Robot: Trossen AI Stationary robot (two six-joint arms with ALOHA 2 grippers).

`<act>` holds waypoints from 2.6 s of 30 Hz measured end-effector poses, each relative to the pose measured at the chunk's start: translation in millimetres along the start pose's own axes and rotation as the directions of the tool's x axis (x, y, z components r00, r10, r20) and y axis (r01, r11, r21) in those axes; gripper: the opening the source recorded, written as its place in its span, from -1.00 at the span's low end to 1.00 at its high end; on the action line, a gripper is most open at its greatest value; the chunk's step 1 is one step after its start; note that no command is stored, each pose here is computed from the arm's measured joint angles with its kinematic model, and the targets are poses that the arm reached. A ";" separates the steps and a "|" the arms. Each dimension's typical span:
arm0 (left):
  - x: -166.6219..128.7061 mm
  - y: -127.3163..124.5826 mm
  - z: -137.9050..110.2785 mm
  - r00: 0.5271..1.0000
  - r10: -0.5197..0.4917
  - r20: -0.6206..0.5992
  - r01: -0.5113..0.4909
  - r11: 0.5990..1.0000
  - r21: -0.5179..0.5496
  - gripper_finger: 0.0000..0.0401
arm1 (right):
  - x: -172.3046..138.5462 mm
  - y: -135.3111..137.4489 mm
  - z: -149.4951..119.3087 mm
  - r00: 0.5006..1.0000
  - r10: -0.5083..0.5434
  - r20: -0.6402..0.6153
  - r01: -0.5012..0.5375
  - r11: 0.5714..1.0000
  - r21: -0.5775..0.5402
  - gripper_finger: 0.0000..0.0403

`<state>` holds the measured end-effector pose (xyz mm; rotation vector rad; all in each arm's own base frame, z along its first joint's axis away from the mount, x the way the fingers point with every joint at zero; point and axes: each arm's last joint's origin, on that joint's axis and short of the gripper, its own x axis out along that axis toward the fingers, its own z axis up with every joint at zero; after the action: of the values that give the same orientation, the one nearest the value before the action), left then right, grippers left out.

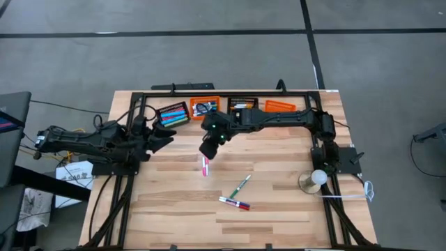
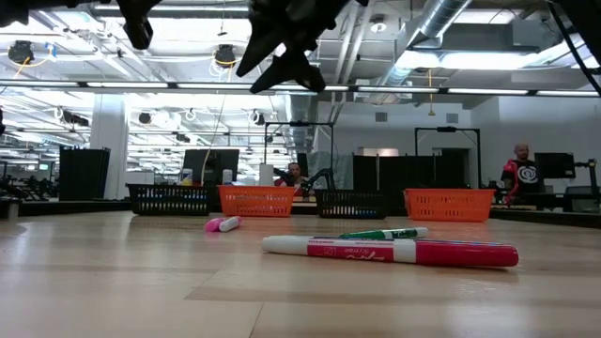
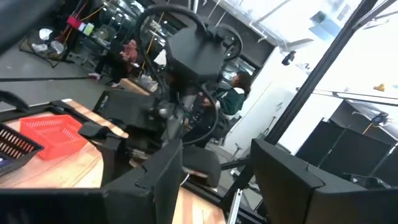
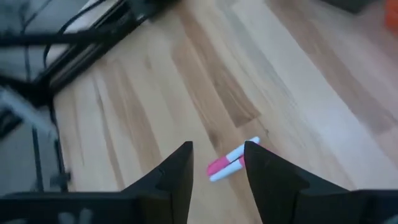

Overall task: Pick & Place Markers
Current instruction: Put the right pink mini highlighter pen into the right black bin

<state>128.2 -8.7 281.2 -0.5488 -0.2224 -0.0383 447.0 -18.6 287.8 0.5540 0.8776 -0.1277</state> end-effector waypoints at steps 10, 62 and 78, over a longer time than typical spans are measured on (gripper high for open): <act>-7.3 -6.1 4.9 0.991 -0.136 -0.016 0.136 0.991 -0.007 -0.05 | 33.1 5.1 -35.1 0.995 -0.102 0.018 0.089 0.934 0.346 0.04; 7.6 -2.3 -9.0 0.980 -0.149 -0.133 0.145 0.989 -0.038 -0.05 | 122.4 -39.4 -54.8 0.974 -0.113 -0.199 0.182 0.909 0.376 -0.10; 7.6 -2.4 -8.9 0.980 -0.150 -0.132 0.146 0.989 -0.039 -0.05 | 125.4 -26.6 -43.6 0.993 0.058 -0.102 -0.031 0.968 0.248 -0.15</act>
<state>137.1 -15.2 276.7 -0.5558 -0.1307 -0.2226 488.5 -4.5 159.7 0.8187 0.9613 -0.1685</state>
